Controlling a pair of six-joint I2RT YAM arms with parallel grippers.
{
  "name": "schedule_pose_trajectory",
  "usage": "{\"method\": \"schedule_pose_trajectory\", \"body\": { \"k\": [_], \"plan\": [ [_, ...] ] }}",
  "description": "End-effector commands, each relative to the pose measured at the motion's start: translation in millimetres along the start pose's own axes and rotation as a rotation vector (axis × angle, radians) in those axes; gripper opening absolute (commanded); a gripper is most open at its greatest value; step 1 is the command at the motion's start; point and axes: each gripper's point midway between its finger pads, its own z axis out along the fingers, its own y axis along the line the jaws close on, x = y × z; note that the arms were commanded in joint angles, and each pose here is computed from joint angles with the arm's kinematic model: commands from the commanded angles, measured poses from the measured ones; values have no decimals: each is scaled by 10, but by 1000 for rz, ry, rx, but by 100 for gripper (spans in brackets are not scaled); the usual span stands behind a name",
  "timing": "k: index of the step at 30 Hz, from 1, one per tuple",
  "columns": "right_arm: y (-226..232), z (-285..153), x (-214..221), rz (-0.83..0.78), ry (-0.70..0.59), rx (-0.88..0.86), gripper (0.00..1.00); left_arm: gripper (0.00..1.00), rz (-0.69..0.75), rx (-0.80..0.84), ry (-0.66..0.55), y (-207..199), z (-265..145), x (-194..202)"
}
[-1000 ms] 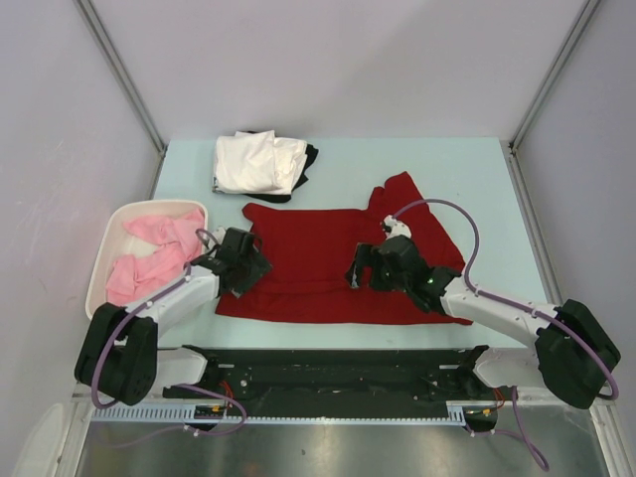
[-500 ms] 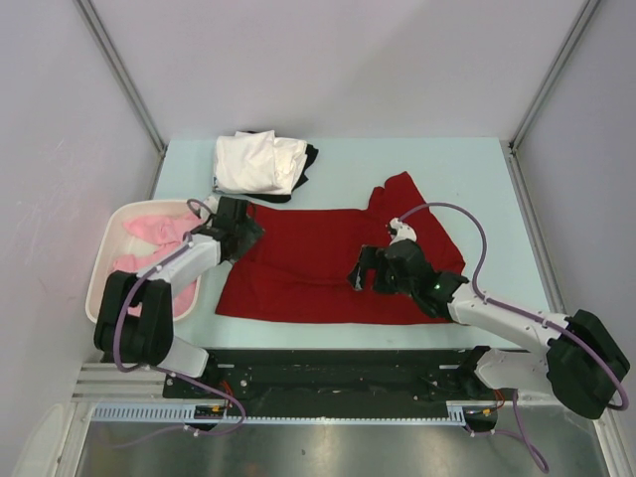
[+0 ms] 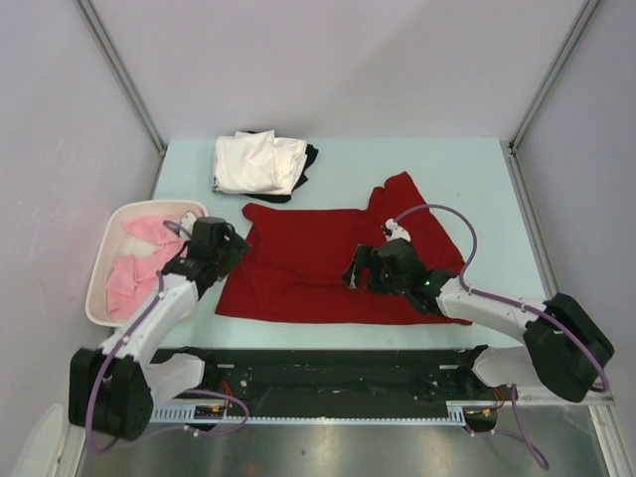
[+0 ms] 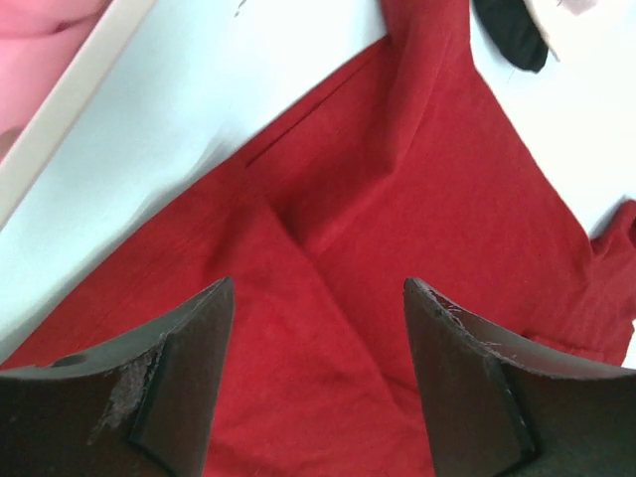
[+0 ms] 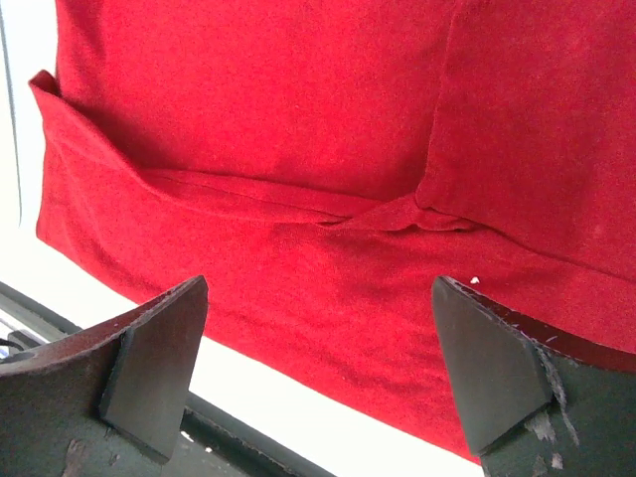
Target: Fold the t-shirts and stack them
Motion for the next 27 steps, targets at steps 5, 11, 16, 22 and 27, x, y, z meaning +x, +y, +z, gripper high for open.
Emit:
{"method": "schedule_pose_trajectory", "body": {
  "k": [5,11,16,22,27],
  "plan": [
    [267,298,107,92,49,-127,100,75,9,47,-63,223,-468,-39],
    [405,366,119,110,61,-175,100,75,23,45,-61,229,-501,-43],
    [350,451,128,117,61,-161,100,75,20,50,-49,208,-458,-18],
    [331,520,64,130,33,-157,100,75,26,48,-57,223,-455,-27],
    [329,541,-53,141,-11,-159,100,75,34,52,-61,223,-470,-31]
  ]
}}
